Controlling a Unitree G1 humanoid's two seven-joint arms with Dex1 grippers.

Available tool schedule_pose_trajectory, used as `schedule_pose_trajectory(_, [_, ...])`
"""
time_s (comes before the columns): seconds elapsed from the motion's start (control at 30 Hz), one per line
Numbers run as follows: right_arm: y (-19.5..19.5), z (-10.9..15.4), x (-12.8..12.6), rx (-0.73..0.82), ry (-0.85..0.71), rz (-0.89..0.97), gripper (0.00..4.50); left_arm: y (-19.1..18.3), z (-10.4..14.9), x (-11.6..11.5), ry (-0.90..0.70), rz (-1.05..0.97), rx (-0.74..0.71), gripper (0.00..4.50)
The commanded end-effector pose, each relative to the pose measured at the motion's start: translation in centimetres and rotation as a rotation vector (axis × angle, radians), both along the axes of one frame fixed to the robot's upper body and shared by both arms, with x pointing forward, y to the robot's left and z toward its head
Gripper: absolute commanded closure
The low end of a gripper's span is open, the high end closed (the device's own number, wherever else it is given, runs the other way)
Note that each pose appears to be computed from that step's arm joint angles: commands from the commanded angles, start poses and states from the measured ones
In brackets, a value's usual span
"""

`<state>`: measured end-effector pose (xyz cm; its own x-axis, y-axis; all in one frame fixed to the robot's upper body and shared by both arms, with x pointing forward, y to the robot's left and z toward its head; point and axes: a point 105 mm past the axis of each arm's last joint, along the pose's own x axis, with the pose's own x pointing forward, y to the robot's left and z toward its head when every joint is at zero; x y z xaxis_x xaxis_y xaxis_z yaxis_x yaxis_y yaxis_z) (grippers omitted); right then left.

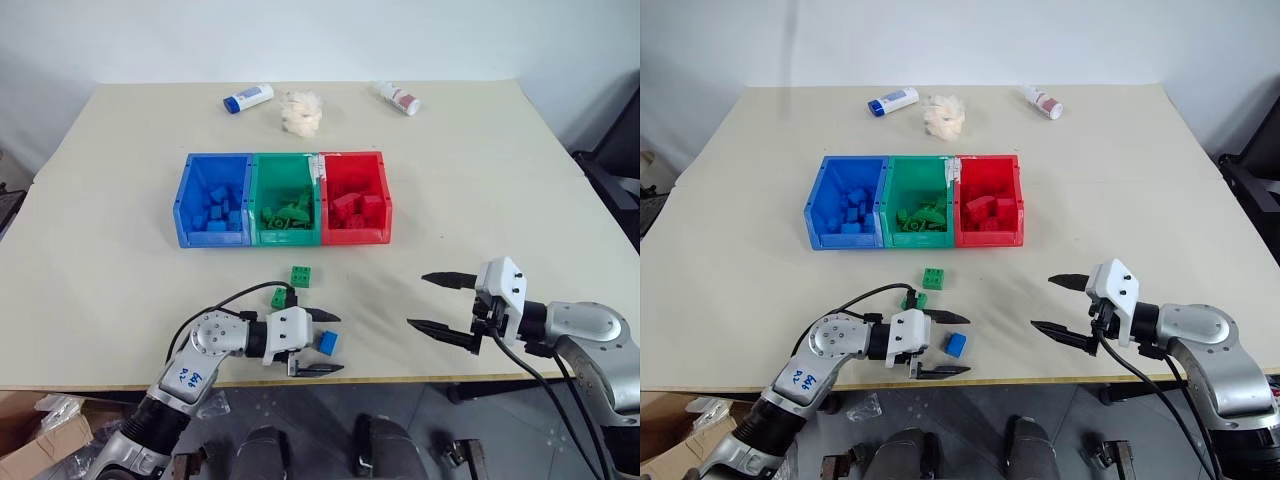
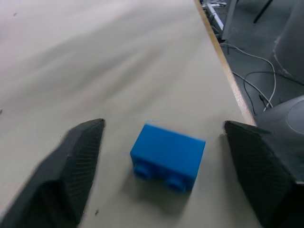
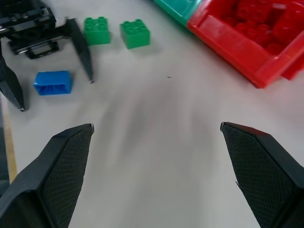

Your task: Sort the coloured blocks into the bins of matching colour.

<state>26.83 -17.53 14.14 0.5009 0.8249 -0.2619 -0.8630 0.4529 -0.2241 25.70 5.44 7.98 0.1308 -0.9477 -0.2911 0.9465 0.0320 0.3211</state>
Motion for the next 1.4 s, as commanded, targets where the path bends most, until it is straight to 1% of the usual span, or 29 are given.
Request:
schedule_pose_trajectory(0.03, [0.1,1.2,-0.3,0.014,-0.044,-0.004,0.00,-0.3,0.1,-0.2,-0.009,-0.025,0.001,1.59])
schedule_pose_trajectory(0.17, [0.2,1.3,-0.3,0.025,-0.047,0.008,0.00,-0.1,-0.3,0.2,0.001,0.004,0.019,2.84])
schedule_pose_trajectory(0.33, [-0.2,1.4,-0.1,0.035,-0.043,0.020,0.00,0.0,0.5,0.4,0.007,0.022,-0.029,2.87])
schedule_pose_trajectory(0.37, [-0.3,1.3,-0.1,0.038,-0.040,0.030,0.00,0.1,1.0,0.7,0.004,0.046,-0.048,2.87])
schedule_pose_trajectory(0.47, [-0.3,1.4,0.3,0.043,-0.040,0.035,0.00,0.9,4.3,2.0,-0.013,0.159,-0.182,2.87])
schedule_pose_trajectory(0.6, [-0.2,1.7,0.8,0.051,-0.050,0.044,0.00,2.5,6.7,3.0,-0.015,0.258,-0.234,2.87])
schedule_pose_trajectory(0.73, [0.4,2.4,1.7,0.085,-0.083,0.057,0.00,5.8,9.9,5.1,-0.059,0.404,-0.284,2.87])
schedule_pose_trajectory(0.8, [0.7,2.9,2.2,0.114,-0.100,0.059,0.00,7.6,10.9,6.7,-0.082,0.498,-0.299,2.87])
schedule_pose_trajectory(0.93, [1.5,4.0,3.1,0.181,-0.138,0.056,0.00,11.2,12.0,9.8,-0.127,0.702,-0.289,2.87])
schedule_pose_trajectory(1.1, [2.5,5.2,4.0,0.257,-0.180,0.050,0.00,13.4,12.5,12.8,-0.169,0.828,-0.283,2.87])
schedule_pose_trajectory(1.13, [2.7,5.4,4.2,0.271,-0.187,0.050,0.00,13.9,12.7,13.4,-0.182,0.860,-0.282,2.15])
schedule_pose_trajectory(1.17, [2.9,5.6,4.3,0.281,-0.193,0.050,0.00,14.3,12.8,14.0,-0.191,0.893,-0.278,1.94])
schedule_pose_trajectory(1.2, [3.0,5.7,4.3,0.286,-0.196,0.051,0.00,14.6,12.8,14.3,-0.192,0.909,-0.277,1.57])
schedule_pose_trajectory(1.37, [3.0,5.6,4.3,0.282,-0.198,0.052,0.00,14.6,12.8,14.4,-0.217,0.891,-0.256,0.03])
schedule_pose_trajectory(1.4, [2.9,5.5,4.2,0.281,-0.198,0.050,0.00,14.8,13.0,14.3,-0.222,0.890,-0.257,0.03])
